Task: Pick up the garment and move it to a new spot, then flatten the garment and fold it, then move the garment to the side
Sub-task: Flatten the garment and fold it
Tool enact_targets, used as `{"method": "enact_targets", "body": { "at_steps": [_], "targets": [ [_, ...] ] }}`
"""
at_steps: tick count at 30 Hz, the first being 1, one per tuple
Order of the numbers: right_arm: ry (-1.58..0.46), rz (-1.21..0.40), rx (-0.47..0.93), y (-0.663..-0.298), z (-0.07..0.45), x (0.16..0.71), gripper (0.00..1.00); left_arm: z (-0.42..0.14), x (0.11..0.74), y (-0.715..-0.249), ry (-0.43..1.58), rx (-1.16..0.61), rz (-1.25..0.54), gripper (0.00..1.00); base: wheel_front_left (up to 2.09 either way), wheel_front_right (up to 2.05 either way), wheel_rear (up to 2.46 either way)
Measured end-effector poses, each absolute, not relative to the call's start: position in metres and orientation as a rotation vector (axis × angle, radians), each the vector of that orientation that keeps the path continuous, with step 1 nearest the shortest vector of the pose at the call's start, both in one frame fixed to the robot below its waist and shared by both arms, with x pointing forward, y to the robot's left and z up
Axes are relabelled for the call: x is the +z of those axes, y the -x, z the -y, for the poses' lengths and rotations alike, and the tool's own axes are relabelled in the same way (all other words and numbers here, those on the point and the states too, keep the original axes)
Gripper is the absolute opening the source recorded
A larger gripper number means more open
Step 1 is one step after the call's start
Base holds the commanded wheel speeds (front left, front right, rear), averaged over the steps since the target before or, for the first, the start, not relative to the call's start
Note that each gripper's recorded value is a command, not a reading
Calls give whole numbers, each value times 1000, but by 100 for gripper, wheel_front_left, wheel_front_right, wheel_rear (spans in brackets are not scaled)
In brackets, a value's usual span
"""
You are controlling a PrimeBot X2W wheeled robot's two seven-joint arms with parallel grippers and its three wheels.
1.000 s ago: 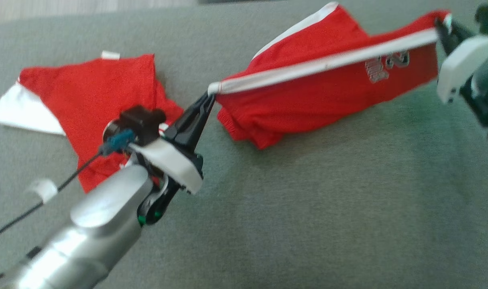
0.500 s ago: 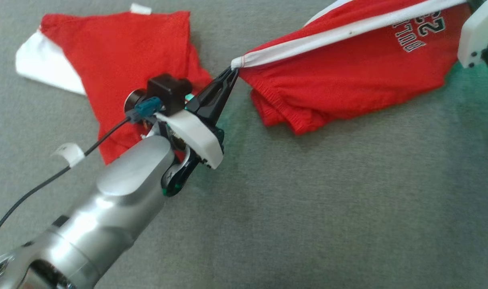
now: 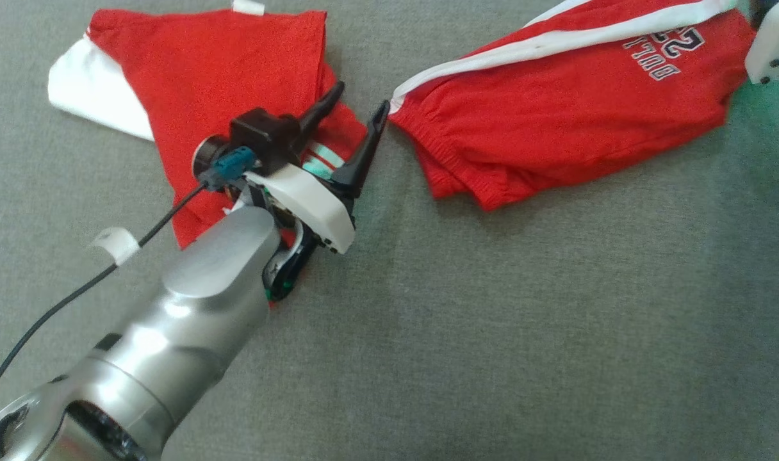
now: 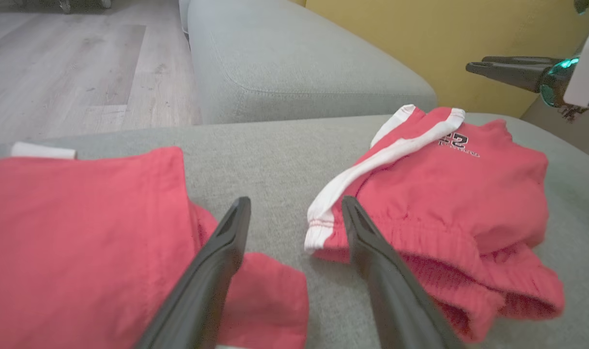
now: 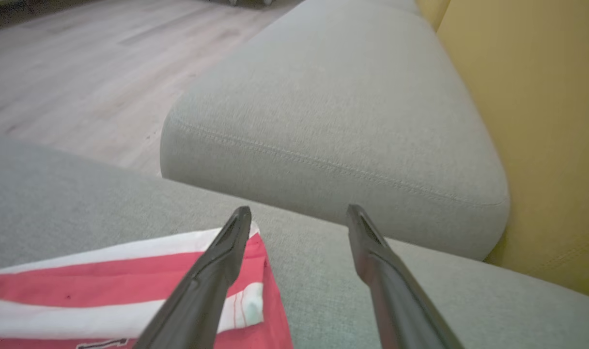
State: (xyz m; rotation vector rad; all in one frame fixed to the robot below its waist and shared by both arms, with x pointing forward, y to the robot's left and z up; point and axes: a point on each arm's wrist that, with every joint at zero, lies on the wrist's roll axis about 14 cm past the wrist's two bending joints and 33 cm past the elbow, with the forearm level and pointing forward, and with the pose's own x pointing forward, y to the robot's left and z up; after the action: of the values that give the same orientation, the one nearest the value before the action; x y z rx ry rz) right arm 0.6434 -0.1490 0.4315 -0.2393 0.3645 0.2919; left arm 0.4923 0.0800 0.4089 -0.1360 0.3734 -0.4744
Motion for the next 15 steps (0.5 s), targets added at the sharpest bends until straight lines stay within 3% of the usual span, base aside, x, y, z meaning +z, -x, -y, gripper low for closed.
{"method": "enact_targets", "body": {
  "at_steps": [6, 15],
  "targets": [
    [148, -204, 255, -637, 153, 480, 100, -89, 446, -506, 172, -410, -258, 100, 0, 0, 0],
    [112, 1, 267, -595, 162, 549, 100, -102, 521, -496, 254, -339, -5, 100, 0, 0, 0]
  ]
}}
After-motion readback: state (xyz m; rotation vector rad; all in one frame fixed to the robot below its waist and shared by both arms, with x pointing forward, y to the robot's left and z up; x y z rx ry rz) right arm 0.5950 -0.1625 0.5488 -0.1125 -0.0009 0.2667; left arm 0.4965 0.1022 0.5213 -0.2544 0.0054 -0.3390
